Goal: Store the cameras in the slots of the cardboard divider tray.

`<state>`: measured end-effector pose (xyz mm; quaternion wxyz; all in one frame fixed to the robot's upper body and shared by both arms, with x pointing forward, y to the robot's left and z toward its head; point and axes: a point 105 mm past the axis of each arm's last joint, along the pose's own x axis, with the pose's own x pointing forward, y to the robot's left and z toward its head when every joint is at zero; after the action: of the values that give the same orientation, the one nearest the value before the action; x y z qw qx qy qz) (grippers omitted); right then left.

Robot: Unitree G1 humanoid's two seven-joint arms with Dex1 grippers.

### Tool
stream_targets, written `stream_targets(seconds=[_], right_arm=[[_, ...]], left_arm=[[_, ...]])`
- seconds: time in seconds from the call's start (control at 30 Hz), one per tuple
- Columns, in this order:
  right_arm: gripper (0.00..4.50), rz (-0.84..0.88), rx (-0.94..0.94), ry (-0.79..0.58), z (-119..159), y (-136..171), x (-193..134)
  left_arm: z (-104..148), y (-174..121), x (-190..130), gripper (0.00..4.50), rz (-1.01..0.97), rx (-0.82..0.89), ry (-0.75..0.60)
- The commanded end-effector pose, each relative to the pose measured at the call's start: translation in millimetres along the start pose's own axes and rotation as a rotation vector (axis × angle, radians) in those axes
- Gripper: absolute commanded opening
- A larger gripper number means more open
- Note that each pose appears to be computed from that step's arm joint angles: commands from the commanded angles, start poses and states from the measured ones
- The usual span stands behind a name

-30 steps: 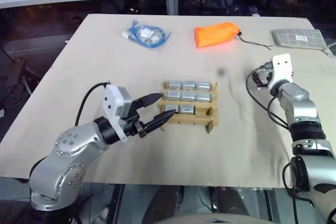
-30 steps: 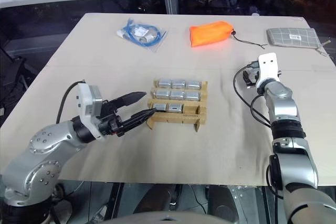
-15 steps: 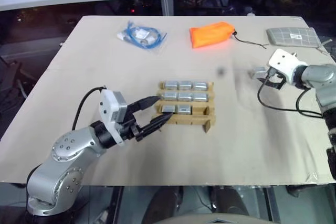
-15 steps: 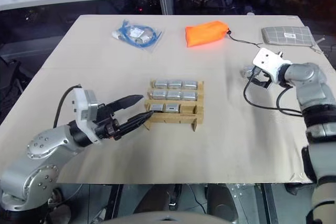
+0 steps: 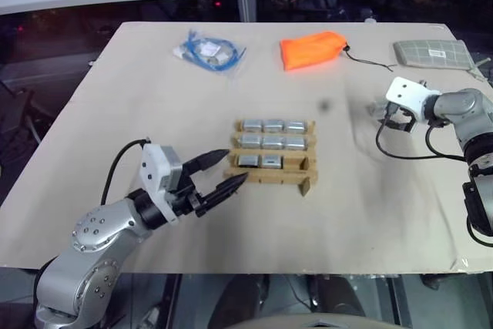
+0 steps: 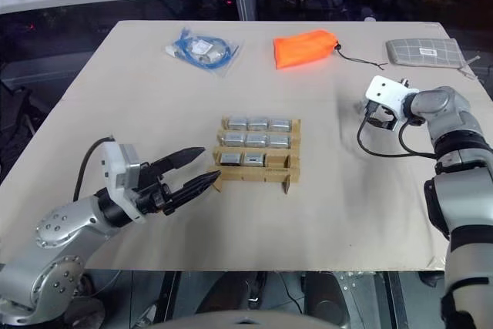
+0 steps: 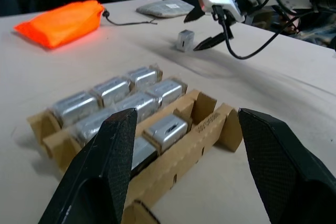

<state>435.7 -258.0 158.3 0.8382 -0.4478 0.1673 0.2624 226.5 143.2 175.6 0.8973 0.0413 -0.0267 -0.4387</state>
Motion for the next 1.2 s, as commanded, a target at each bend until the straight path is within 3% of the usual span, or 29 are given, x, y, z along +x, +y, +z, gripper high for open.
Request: stream_targets(seconds=[0.03, 0.5, 0.83, 1.2], right_arm=[[4.45, -0.068, 0.079, -0.063, 12.6, -18.9, -7.6], [4.45, -0.012, 0.584, -0.144, 9.5, -10.1, -2.1], [4.45, 0.039, 0.651, -0.177, 6.7, 1.9, 0.4], [4.45, 0.098, 0.647, -0.201, 10.9, 12.7, 3.6]], left_arm=[[15.4, -5.0, 2.1, 3.16, -0.004, 0.044, -0.025], [23.8, -6.2, 13.3, 3.16, -0.024, 0.034, -0.024], [21.1, 0.1, 20.9, 3.16, -0.042, 0.015, -0.021], [14.5, -1.1, 0.9, 3.16, -0.085, 0.015, -0.006]])
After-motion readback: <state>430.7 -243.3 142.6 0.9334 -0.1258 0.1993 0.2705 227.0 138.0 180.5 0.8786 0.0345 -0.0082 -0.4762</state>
